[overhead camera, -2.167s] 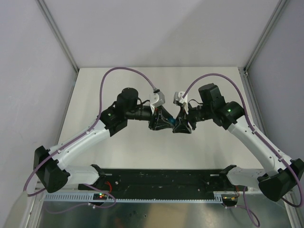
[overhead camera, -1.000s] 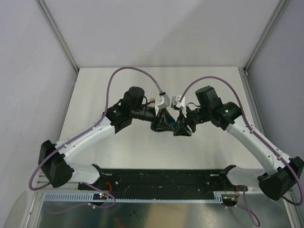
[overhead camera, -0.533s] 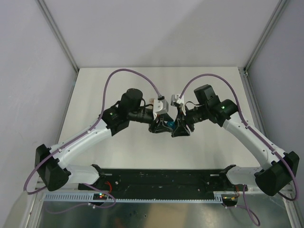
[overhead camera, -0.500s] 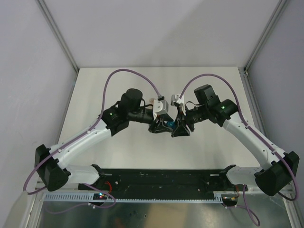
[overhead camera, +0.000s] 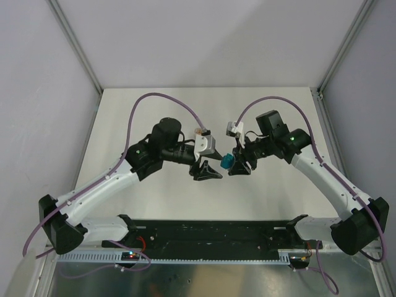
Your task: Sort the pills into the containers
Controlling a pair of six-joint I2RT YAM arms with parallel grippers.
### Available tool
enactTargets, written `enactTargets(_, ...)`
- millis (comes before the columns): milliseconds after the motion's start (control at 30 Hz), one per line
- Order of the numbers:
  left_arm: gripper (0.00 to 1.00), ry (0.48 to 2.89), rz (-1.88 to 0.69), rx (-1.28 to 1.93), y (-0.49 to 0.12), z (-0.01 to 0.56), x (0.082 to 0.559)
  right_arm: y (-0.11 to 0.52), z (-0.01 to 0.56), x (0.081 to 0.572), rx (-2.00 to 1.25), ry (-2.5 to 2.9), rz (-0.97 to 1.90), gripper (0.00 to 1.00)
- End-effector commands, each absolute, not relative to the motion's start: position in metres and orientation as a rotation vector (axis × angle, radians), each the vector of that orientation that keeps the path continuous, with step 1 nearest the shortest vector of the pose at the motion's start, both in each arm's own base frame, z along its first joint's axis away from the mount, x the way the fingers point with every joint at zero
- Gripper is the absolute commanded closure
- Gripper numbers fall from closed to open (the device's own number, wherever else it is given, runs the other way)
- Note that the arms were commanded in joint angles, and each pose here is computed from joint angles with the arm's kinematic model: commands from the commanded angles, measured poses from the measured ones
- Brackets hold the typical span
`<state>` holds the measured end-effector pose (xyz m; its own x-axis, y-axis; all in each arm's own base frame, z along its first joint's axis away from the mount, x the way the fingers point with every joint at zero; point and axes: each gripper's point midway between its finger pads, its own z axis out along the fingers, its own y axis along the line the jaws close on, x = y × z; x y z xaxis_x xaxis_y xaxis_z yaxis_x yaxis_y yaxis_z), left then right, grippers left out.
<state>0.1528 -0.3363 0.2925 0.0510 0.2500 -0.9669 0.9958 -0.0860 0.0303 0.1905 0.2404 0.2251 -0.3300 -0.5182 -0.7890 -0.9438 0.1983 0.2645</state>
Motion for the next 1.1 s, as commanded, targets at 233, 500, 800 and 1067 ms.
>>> enactTargets(233, 0.27, 1.338, -0.957, 1.425, -0.342, 0.305, 0.176, 0.239, 0.229, 0.187, -1.389, 1.911, 0.959, 1.00)
enactTargets(500, 0.10, 1.407, -0.951, 1.365, -0.354, 0.309, 0.194, 0.240, 0.231, 0.177, -1.427, 1.871, 0.947, 1.00)
enactTargets(800, 0.03, 1.403, -1.089, 1.443, -0.362, 0.293, 0.176, 0.238, 0.236, 0.177, -1.418, 1.854, 0.934, 1.00)
enactTargets(1067, 0.11, 1.352, -1.190, 1.497, -0.363, 0.296, 0.156, 0.236, 0.235, 0.183, -1.387, 1.874, 0.927, 1.00)
